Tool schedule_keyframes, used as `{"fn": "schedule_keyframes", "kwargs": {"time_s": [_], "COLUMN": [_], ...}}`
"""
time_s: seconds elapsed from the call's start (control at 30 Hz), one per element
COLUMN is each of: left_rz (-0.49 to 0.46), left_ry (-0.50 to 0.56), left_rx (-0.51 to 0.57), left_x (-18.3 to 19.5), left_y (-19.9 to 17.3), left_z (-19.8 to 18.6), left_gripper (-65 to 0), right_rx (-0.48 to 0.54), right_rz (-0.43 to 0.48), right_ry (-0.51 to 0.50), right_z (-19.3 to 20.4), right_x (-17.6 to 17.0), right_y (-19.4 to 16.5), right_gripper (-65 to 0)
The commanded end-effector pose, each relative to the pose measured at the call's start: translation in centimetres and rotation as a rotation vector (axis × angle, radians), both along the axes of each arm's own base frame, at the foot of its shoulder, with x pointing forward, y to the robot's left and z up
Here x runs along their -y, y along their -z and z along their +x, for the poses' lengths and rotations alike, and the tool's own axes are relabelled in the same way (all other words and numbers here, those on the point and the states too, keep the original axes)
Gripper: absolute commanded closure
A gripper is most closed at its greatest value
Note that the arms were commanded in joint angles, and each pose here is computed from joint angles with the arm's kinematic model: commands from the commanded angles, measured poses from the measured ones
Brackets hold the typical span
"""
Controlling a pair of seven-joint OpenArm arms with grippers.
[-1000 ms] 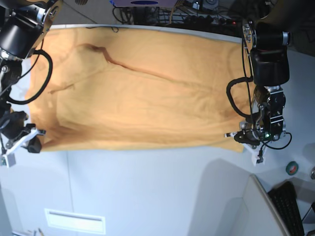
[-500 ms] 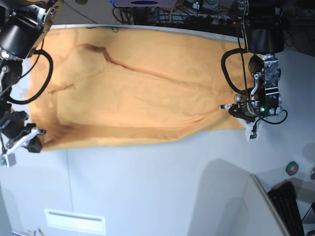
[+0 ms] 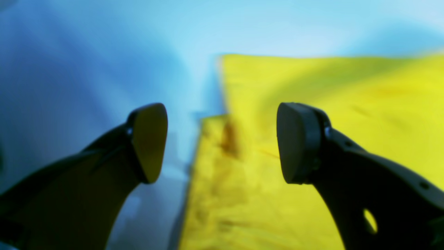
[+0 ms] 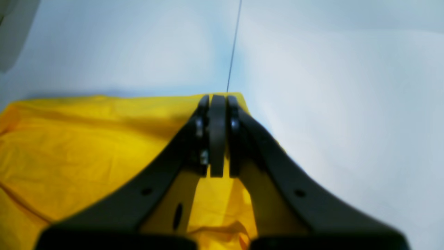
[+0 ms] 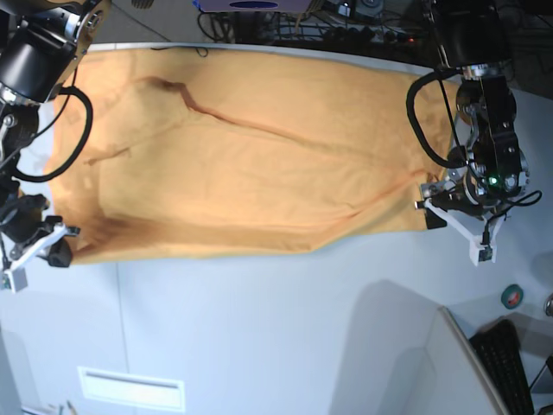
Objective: Layout the t-shirt on the table in an organized manner, then fold the t-shirt properly
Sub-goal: 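Pull the hem corner with the left gripper toward the folded edge, then hold the hem corners and tug the left gripper outward to straighten the shirt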
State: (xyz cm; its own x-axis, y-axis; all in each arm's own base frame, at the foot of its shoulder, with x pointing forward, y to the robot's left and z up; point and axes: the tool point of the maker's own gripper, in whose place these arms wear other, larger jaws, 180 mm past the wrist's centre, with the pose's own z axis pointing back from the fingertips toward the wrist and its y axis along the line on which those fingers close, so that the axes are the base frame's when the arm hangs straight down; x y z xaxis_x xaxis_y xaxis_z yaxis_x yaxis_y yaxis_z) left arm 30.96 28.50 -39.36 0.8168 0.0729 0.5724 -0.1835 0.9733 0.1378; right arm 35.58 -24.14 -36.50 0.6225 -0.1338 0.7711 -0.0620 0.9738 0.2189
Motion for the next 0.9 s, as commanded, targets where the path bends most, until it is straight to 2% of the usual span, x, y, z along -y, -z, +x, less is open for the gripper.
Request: {"fn": "schedule_keyframes", "kwargs": {"time_s": [0.0,0.07,0.23,0.3,0.47,0.73,0.87], "left_rz": [-0.005,-0.042,-0.13,-0.166,-0.192,-0.241,-0.24], "left_ry": [-0.009,-0.026,0.046,0.012,-0.019,-0.036,-0.037], "left_rx": [0.033,-0.017,-0.124,-0.134,-0.067,-0.095,-0.064], "left_x": [-0.7,-1.1,-0.4,-0.7,-1.2,-0.3,-0.3], "left_y": [-0.8,0.9,3.9,4.3,4.5,7.5,7.8], "left_z": [1.7,2.4,4.4,4.7,6.0,5.4,5.6], "left_gripper": [-46.6,-46.4,-46.4,-46.4,-46.4,-46.4,-46.4], "right_rx": [0.071,0.071,0.071,0.071,0.064,0.059,0.059], "right_rz": [-0.005,-0.005,-0.005,-0.005,-0.005,-0.006,-0.006], "right_ry": [0.004,0.004,0.004,0.004,0.004,0.004,0.004], "right_z": [1.1,1.1,1.1,1.1,0.9,0.7,0.7], "right_x": [0.5,0.5,0.5,0.5,0.5,0.5,0.5], "right_y": [-2.0,-2.0,-2.0,-2.0,-1.7,-1.5,-1.5], "right_gripper": [0.0,0.0,0.0,0.0,0.0,0.0,0.0]}}
